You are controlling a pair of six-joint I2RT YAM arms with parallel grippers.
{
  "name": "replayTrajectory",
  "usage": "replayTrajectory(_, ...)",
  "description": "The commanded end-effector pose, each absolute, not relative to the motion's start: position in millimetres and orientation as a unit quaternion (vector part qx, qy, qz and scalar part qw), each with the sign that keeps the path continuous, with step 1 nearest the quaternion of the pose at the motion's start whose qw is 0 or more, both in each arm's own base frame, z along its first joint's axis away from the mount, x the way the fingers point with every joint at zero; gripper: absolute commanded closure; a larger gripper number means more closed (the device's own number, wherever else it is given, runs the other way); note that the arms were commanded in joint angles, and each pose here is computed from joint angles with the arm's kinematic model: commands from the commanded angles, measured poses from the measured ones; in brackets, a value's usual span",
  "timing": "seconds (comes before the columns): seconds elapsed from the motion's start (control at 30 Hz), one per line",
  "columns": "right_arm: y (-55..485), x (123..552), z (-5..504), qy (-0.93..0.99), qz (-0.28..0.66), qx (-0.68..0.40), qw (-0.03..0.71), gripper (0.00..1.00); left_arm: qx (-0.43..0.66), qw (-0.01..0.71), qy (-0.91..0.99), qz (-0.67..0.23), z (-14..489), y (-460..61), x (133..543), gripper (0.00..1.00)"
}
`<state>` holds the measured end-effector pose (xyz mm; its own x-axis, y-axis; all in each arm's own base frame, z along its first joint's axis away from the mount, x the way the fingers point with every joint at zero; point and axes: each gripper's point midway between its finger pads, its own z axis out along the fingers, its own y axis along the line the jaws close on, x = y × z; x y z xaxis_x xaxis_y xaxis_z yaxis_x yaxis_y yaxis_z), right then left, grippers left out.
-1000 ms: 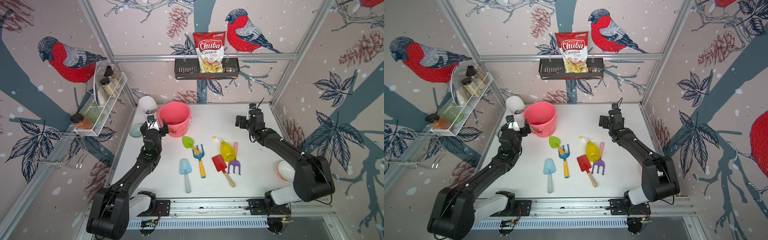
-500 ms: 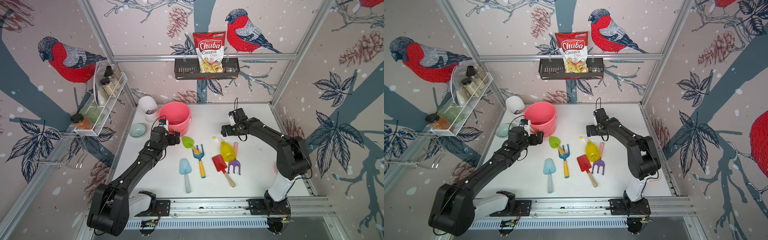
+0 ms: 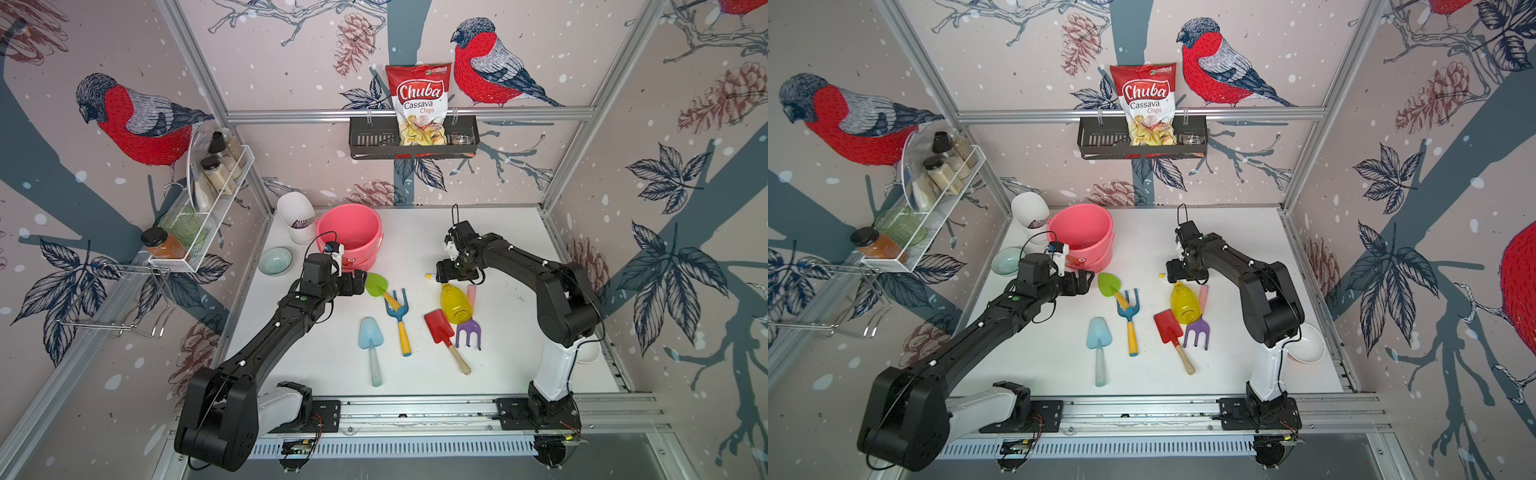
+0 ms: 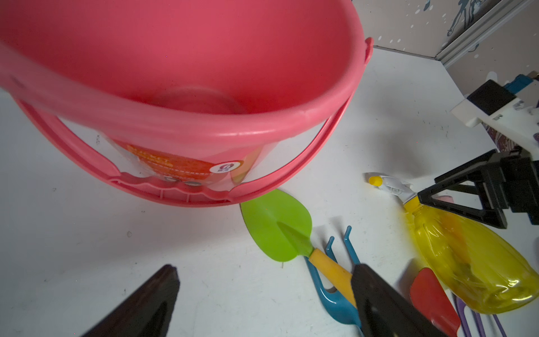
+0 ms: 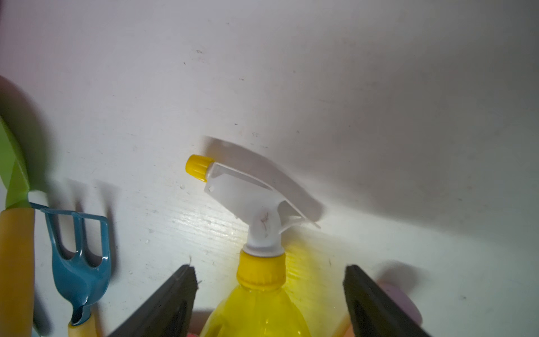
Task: Organize the gardening tools
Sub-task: Adjust the gardening tool at the center of the board.
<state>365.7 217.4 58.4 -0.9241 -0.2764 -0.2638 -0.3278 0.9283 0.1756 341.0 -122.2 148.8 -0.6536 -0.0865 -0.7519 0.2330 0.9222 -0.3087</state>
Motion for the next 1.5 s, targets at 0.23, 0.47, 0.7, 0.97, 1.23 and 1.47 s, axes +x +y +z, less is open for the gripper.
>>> replayTrajectory(0.23,208.5,359.8,41.7,0.981,0.067,-0.163,0.077,0.31,0.052,0.410,0.889,-0.196,149.5,-125.4,339.7,0.04)
replayTrajectory(0.47,214.5,353.3,36.6,0.980,0.069,-0.175,0.067,0.34,0.052,0.401,0.894,-0.193,144.6,-125.2,340.2,0.04)
replayTrajectory(0.7,212.6,348.2,26.8,0.981,0.065,-0.178,0.052,0.40,0.050,0.400,0.895,-0.189,144.0,-124.2,341.2,0.04)
replayTrajectory(0.97,214.0,346.2,15.3,0.981,0.068,-0.176,0.041,0.49,0.044,0.401,0.897,-0.181,143.3,-120.7,341.6,0.04)
replayTrajectory(1.23,215.4,350.7,14.3,0.982,0.075,-0.168,0.046,0.77,0.039,0.404,0.897,-0.172,143.6,-117.4,342.6,0.04)
replayTrajectory(1.47,218.3,372.1,39.6,0.982,0.092,-0.139,0.092,0.87,0.035,0.407,0.897,-0.167,144.2,-115.1,343.3,0.03)
